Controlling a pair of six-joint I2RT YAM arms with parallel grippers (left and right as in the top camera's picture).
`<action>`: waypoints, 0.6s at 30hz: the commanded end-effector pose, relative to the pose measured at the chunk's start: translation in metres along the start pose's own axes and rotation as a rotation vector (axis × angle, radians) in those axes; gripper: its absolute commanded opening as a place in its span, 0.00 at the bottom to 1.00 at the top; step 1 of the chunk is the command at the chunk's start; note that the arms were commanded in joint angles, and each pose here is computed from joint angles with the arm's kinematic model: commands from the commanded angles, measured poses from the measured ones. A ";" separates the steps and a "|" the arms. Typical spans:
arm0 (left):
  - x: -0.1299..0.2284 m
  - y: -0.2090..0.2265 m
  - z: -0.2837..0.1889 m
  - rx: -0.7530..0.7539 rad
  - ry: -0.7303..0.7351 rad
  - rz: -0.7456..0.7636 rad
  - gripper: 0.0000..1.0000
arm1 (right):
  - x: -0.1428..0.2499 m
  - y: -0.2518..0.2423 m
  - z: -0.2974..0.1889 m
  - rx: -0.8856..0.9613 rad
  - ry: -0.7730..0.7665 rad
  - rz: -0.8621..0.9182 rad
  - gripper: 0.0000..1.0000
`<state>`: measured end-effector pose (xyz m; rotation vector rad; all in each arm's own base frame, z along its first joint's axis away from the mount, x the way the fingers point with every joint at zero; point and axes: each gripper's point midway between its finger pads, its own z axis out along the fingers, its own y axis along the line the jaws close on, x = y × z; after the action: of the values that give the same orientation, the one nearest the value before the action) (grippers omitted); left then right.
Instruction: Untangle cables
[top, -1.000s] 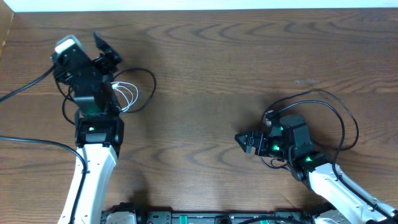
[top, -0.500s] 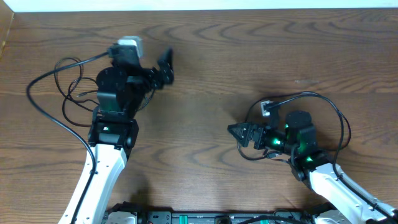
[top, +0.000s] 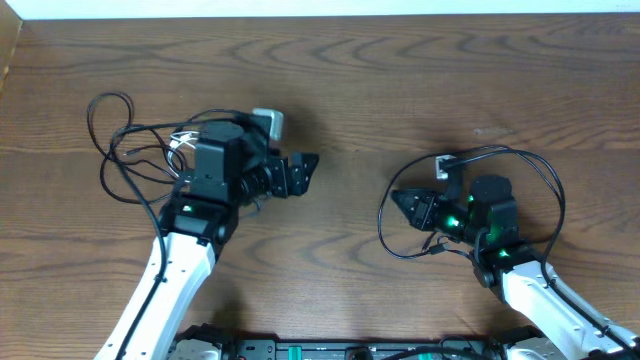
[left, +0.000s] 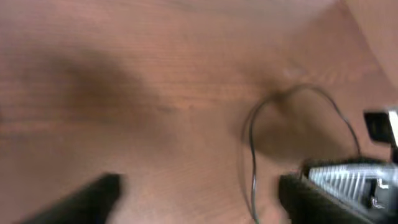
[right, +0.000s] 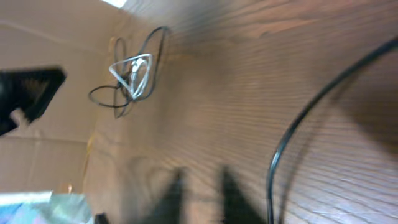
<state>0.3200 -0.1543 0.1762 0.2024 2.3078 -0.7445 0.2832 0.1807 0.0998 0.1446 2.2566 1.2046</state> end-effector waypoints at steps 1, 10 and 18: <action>0.020 -0.009 0.008 0.028 0.074 0.003 0.31 | -0.006 -0.008 -0.001 0.038 -0.033 -0.003 0.01; 0.072 -0.022 0.032 0.046 0.276 0.006 0.08 | -0.013 -0.024 -0.004 0.109 -0.073 -0.002 0.01; 0.108 -0.028 0.054 0.053 0.408 0.019 0.08 | -0.029 -0.067 -0.025 0.240 -0.133 0.110 0.01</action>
<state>0.2705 -0.2085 0.0978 0.3972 2.6249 -0.7980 0.2998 0.1299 0.0749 0.3772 2.2988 1.0009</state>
